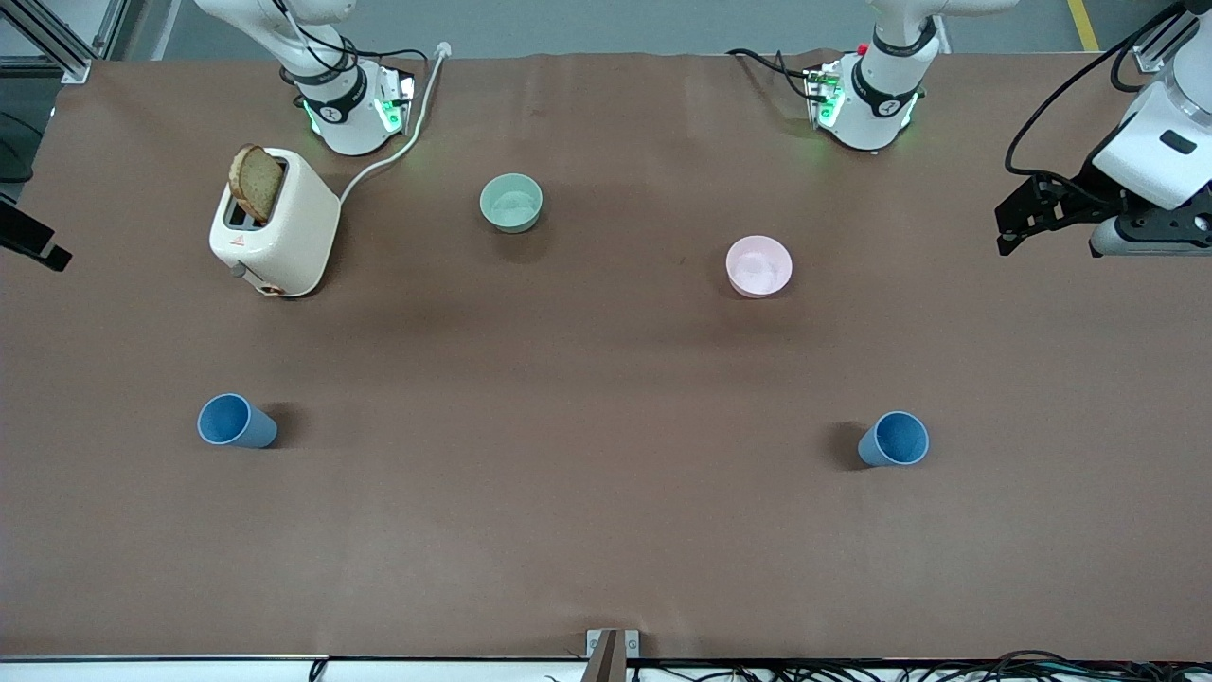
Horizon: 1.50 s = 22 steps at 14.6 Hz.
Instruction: Stack blue cups with both arms
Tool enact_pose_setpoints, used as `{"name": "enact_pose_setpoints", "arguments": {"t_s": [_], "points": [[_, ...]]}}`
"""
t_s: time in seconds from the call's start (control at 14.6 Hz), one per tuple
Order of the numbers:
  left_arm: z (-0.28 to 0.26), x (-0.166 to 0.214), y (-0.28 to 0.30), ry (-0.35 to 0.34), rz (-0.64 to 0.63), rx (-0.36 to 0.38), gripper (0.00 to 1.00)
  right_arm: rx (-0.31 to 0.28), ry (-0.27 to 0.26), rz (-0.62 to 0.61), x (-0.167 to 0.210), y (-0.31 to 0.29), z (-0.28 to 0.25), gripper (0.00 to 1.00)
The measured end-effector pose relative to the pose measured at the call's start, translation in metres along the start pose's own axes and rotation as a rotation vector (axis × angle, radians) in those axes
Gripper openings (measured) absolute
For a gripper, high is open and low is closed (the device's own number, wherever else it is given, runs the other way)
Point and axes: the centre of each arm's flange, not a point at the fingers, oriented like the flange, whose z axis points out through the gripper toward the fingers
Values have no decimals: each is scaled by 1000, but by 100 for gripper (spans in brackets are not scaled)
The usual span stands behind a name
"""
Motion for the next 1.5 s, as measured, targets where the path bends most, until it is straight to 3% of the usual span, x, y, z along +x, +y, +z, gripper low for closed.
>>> {"name": "enact_pose_setpoints", "arguments": {"t_s": [0.62, 0.89, 1.16, 1.44, 1.5], "points": [[16, 14, -8, -29, 47, -1, 100, 0, -1, -39, 0, -1, 0, 100], [97, 60, -16, -66, 44, -9, 100, 0, -5, -39, 0, -1, 1, 100], [189, 99, -18, -68, 44, -20, 100, -5, -47, -37, 0, 0, 15, 100], [279, 122, -22, -31, 34, -31, 100, -9, -43, -98, 38, 16, 110, 100], [298, 125, -22, -26, 32, -33, 95, -11, -46, -132, 51, 24, 146, 100]]}}
